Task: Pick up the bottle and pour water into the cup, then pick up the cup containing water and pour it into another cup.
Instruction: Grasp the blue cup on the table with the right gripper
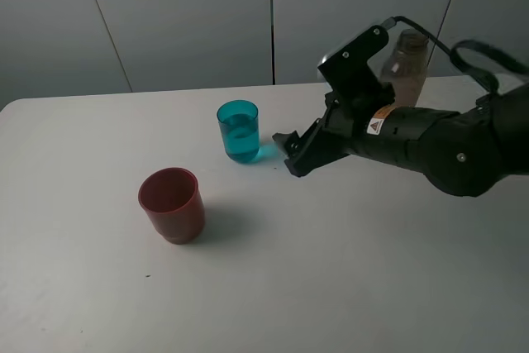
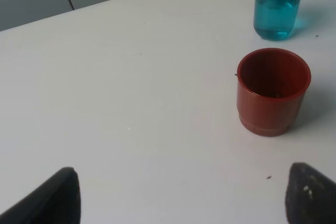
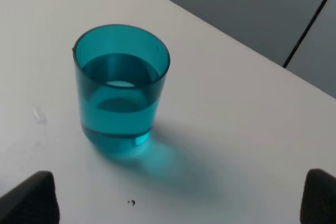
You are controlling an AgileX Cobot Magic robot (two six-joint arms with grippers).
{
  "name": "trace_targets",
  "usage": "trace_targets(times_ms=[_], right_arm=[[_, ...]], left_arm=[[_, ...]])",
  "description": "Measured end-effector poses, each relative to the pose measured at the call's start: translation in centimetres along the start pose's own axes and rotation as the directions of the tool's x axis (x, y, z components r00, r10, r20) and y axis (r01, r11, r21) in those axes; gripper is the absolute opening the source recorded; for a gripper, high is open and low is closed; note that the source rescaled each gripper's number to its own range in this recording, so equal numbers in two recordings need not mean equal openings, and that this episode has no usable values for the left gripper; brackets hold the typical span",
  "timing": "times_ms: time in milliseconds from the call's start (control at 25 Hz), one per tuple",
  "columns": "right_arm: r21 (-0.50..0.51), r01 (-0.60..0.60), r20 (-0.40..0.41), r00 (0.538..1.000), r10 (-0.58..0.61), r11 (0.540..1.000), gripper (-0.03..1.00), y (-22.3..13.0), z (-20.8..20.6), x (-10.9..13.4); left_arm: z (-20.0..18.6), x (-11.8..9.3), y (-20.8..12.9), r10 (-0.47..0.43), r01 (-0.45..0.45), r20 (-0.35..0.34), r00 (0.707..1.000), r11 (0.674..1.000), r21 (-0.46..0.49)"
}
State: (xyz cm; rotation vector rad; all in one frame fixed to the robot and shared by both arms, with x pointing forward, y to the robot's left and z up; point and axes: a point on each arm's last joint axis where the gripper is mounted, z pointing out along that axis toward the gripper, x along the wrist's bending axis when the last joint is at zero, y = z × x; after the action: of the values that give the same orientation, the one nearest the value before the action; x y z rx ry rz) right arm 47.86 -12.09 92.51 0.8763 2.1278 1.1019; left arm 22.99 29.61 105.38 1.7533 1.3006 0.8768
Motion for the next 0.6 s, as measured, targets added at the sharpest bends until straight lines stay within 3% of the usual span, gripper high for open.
trace_targets(times_ms=[200, 600], right_arm=[[-0.068, -0.015, 0.004, 1.0, 0.015, 0.998, 1.0, -1.2, 2.1, 0.4], [-0.086, -0.04, -0.041, 0.998, 0.037, 0.995, 1.0, -0.9, 6.6, 1.1]], left_arm=[[0.0, 0.0, 0.0, 0.0, 0.0, 0.0, 1.0, 1.0, 0.0], [0.0, 0.0, 0.0, 0.0, 0.0, 0.0, 1.0, 1.0, 0.0]])
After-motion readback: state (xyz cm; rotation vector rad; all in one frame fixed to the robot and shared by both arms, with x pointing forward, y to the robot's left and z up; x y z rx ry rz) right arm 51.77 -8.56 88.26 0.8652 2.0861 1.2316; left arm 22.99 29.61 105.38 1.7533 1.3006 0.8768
